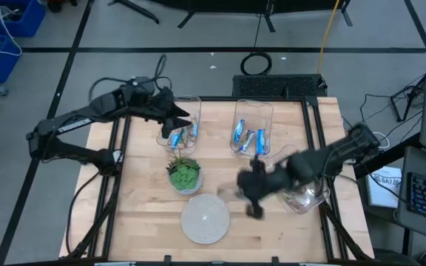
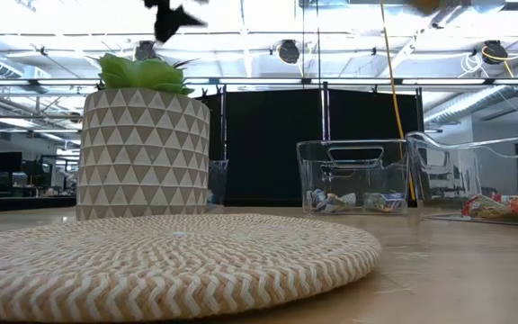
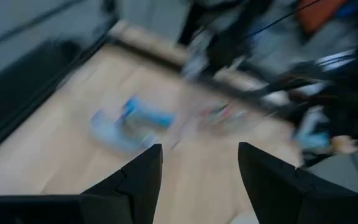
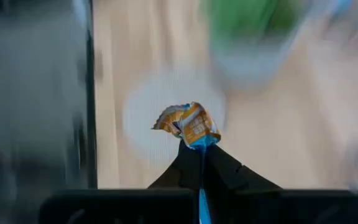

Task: Pick and place Granola Bars by type
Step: Put the yellow granola bar into the top left transparent bin

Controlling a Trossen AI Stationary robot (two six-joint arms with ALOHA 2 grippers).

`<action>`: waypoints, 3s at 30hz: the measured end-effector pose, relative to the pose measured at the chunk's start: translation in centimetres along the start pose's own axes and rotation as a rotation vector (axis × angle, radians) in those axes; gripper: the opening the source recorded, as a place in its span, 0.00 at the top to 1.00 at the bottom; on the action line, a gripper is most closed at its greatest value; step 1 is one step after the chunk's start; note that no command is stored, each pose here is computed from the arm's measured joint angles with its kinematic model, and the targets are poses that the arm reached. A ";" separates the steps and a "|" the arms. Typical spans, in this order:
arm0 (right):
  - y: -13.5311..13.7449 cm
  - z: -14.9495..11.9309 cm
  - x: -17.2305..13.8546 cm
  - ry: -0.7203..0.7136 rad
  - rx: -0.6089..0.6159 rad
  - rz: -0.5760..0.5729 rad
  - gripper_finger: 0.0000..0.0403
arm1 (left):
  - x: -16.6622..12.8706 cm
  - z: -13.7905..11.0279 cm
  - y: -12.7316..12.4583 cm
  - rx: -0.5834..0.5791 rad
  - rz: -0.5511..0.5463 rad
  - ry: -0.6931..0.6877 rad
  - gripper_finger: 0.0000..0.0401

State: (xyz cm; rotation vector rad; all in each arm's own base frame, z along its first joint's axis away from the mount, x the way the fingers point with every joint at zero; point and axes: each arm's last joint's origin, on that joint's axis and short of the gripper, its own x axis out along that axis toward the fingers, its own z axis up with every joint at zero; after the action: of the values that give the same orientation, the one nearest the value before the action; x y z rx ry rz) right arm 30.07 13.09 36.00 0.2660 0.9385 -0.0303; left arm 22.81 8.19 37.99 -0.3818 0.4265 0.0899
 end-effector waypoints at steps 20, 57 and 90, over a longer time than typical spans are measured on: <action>-5.4 9.1 -3.6 -0.690 -0.121 0.117 1.00 | 2.9 -1.0 -9.6 0.254 -0.284 -0.115 0.47; -7.4 6.5 -9.8 -0.679 -0.332 -0.074 0.46 | 6.0 0.0 -7.4 0.083 -0.259 -0.149 0.94; -4.3 -5.7 4.7 -0.490 0.154 0.394 0.48 | 12.4 -9.4 16.7 -0.395 0.311 0.663 0.95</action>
State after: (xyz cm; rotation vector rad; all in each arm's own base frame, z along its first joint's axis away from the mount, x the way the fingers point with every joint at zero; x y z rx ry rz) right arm 27.73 10.68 28.09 0.5548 0.3862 0.1886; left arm 27.74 20.17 19.15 -0.7359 1.1310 0.3586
